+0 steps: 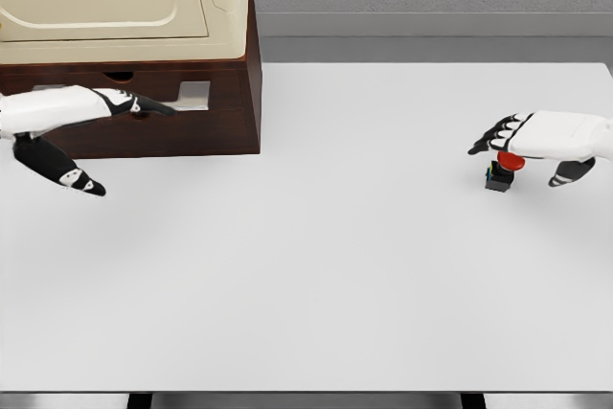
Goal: Open the cabinet drawer with left arm, and place a switch into the drawer with right arm
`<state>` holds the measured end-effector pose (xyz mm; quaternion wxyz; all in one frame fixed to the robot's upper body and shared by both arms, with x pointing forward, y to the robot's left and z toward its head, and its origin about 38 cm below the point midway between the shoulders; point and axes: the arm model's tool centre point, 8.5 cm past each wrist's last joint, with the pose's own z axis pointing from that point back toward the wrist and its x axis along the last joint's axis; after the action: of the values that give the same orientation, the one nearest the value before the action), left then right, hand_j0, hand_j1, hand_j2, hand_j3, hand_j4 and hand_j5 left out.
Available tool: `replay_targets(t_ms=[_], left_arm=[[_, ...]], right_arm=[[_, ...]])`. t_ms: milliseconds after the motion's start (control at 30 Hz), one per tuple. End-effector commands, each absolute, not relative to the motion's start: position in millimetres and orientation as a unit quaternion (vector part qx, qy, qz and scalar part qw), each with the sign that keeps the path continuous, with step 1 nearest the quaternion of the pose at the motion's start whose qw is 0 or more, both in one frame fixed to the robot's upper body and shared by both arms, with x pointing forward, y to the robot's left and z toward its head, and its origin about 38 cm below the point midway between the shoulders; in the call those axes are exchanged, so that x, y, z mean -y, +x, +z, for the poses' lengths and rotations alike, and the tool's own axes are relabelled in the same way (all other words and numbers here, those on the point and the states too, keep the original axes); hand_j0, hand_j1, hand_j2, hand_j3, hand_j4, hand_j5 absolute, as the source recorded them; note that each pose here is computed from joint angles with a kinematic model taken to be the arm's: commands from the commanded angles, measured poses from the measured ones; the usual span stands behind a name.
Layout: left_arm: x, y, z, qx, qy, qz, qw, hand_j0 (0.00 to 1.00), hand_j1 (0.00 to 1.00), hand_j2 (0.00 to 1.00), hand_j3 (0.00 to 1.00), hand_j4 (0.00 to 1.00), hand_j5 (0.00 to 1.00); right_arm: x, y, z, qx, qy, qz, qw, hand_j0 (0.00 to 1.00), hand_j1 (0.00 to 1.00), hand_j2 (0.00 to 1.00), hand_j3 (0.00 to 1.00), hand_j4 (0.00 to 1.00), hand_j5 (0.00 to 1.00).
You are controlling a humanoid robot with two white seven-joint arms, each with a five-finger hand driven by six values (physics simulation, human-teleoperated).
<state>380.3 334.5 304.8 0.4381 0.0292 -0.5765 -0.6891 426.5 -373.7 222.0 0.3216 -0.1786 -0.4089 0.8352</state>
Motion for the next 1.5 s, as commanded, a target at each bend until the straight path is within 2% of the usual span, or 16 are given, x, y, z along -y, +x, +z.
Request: replay_targets(t_ms=[0,133,733,1467], left_arm=[[-339.9,390.9,298.5,0.556,0.056,-0.661,0.501,1.00,1.00,1.00,1.00,1.00,1.00],[-348.4,396.9,298.4,0.528,0.093,-0.656,0.531,1.00,1.00,1.00,1.00,1.00,1.00],[-350.1,394.8,281.9,0.505,0.093,-0.668,0.538,1.00,1.00,1.00,1.00,1.00,1.00],[-364.4,404.8,292.9,0.505,0.120,-0.647,0.559,1.00,1.00,1.00,1.00,1.00,1.00]], right_arm=[[371.2,427.3,221.0,0.412,-0.177,0.834,0.322,1.00,1.00,1.00,1.00,1.00,1.00],[377.6,429.9,216.6,0.409,-0.177,0.830,0.335,1.00,1.00,1.00,1.00,1.00,1.00],[370.8,440.6,197.0,0.395,-0.177,0.835,0.340,1.00,1.00,1.00,1.00,1.00,1.00],[366.0,441.8,195.8,0.395,-0.173,0.838,0.335,1.00,1.00,1.00,1.00,1.00,1.00]])
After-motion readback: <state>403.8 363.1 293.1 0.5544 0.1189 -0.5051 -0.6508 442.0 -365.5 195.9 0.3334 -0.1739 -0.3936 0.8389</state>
